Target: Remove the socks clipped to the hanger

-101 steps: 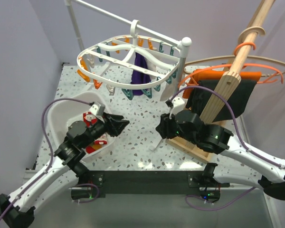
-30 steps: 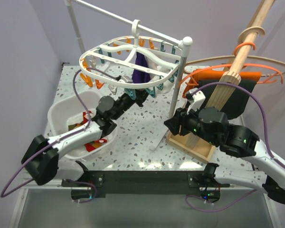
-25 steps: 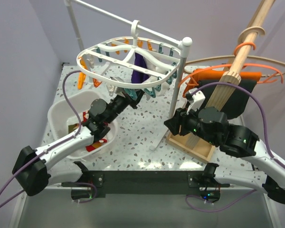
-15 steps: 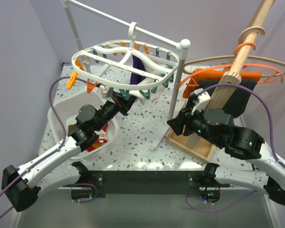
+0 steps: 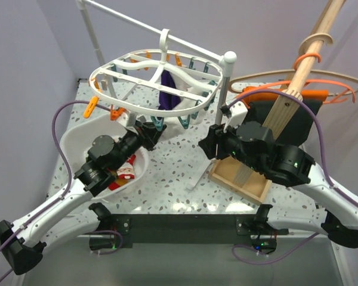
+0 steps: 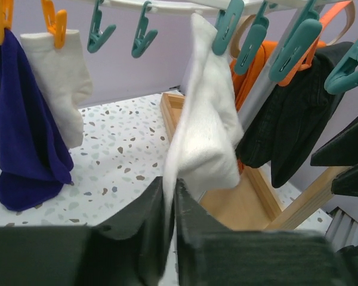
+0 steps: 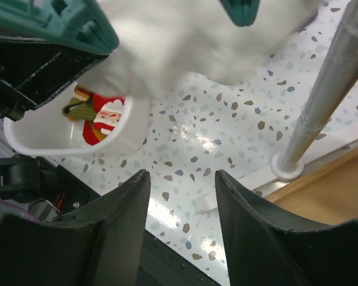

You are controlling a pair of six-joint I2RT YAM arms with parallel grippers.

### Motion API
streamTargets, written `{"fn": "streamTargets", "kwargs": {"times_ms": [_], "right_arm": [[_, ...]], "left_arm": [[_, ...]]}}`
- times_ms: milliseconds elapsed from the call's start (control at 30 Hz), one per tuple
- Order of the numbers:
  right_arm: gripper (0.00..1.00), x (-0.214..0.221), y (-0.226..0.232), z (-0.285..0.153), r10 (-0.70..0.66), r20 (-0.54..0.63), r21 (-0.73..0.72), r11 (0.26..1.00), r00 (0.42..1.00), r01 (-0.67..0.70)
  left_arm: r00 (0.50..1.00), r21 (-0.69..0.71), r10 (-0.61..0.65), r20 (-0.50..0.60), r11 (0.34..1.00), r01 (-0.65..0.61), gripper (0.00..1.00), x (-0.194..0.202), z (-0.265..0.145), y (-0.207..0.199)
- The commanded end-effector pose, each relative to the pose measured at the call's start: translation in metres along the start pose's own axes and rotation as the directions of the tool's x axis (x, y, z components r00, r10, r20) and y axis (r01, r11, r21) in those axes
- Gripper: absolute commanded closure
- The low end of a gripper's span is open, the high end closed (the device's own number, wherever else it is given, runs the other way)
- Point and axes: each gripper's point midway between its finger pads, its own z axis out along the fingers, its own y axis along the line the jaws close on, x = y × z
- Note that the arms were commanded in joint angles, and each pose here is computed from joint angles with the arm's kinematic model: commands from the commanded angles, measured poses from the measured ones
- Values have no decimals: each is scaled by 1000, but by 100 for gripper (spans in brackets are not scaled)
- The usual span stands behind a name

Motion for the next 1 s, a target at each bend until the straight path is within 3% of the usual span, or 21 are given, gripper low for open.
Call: {"fn": "streamTargets", "kwargs": {"times_ms": [0,67,167,333,567,633,767,967], "right_arm": [[48,-21,-5,-2,-19,49,46,999,999,17],[48,-19,-7,-3,-23,41,53,998,999,21],[48,-17,-11,-8,-18,49,56,998,999,15],[47,-13,-23,-18,-9,63,82,997,998,4],[47,-3,-29,-20,0,68,86,996,998,-6],[46,1,-31,-19,-2,64,91,996,998,-4],[46,7,-35,-16,-21,46,110,994,999,15],[46,5,-28,-18,-8,52,70,998,999,4]], "left_arm": [[999,4,-32,2,999,32,64,-3,10,-3],[998,4,-51,-21,999,52,47,6,12,-2],[997,37,-60,-38,997,62,38,16,11,-6],[995,129,-62,-81,989,72,36,29,-2,-21],[959,315,-82,-271,934,169,39,101,-49,-44],[958,369,-81,-277,911,184,40,106,-66,-53],[952,341,-95,-292,919,197,36,125,-91,-44],[958,259,-78,-277,954,152,33,110,-86,-32]]}}
